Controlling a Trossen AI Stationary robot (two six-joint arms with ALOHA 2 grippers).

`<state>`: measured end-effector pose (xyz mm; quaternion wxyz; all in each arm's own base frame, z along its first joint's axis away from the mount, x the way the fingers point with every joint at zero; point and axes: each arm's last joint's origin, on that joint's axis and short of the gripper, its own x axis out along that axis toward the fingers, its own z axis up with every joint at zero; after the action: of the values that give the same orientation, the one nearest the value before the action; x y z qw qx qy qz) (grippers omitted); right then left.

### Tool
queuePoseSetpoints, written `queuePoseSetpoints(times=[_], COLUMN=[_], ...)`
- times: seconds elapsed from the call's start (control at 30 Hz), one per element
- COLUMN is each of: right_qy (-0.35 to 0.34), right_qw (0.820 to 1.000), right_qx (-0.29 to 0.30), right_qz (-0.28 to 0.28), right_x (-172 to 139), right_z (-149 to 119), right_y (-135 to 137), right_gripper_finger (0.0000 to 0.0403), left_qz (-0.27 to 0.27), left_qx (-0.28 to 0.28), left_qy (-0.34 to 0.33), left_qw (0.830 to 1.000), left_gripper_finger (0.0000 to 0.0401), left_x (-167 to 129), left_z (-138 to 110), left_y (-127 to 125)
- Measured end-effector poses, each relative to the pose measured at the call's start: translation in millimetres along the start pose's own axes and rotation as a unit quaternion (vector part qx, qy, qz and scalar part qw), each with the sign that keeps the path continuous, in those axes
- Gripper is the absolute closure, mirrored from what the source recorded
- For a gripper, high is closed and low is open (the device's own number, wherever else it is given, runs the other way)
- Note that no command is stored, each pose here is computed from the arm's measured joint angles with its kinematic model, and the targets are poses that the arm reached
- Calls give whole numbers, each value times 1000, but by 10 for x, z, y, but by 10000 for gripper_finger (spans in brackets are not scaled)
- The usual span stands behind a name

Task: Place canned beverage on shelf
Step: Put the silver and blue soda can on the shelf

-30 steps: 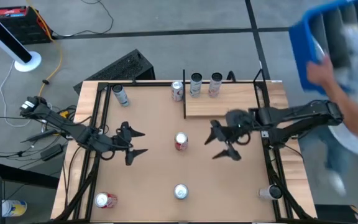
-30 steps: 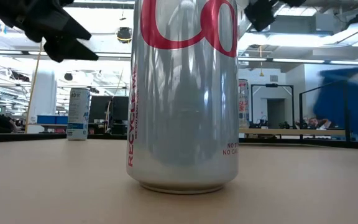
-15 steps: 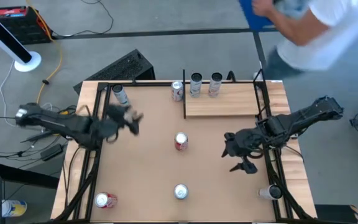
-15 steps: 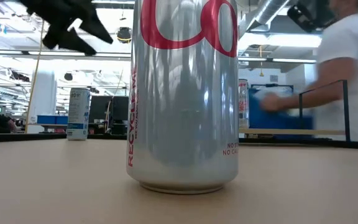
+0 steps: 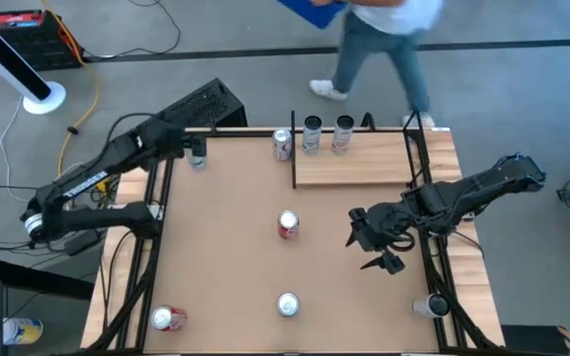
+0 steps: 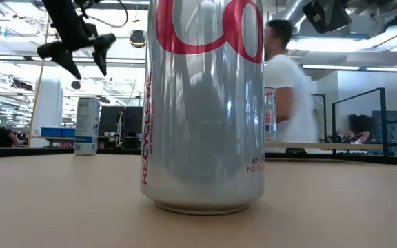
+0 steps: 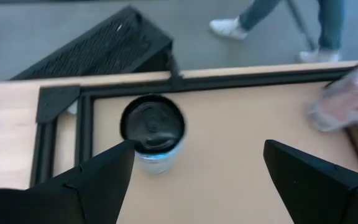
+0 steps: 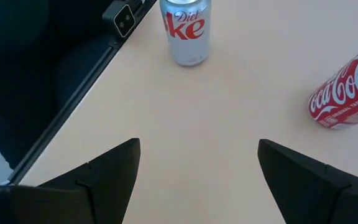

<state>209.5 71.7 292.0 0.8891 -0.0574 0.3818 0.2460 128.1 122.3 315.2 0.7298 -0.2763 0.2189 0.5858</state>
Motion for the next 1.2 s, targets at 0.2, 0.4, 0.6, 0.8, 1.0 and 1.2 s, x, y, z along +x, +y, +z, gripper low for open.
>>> queuePoseSetpoints(times=[0.2,0.4,0.6,0.8,1.0,1.2], right_qy=[11,13,13,11,13,13], right_qw=[1000,1000,1000,1000,1000,1000], right_qx=[-3,-5,-8,-10,-8,-5], right_qz=[-3,-4,-4,-4,-4,-7], right_x=[-11,-13,-14,-14,-14,-17], right_z=[-28,-33,-34,-29,-32,-35], right_y=[-37,-47,-49,-50,-49,-66], right_gripper_finger=[54,54,54,54,54,54], left_qz=[59,94,124,136,137,135], left_qx=[30,58,76,75,90,94], left_qy=[24,33,49,86,113,121], left_qw=[998,993,988,984,980,979], left_gripper_finger=[60,60,60,60,60,105], left_x=[300,476,611,799,923,947], left_z=[4,-20,-33,-24,-48,-62], left_y=[-58,-118,-106,-36,-28,-34])
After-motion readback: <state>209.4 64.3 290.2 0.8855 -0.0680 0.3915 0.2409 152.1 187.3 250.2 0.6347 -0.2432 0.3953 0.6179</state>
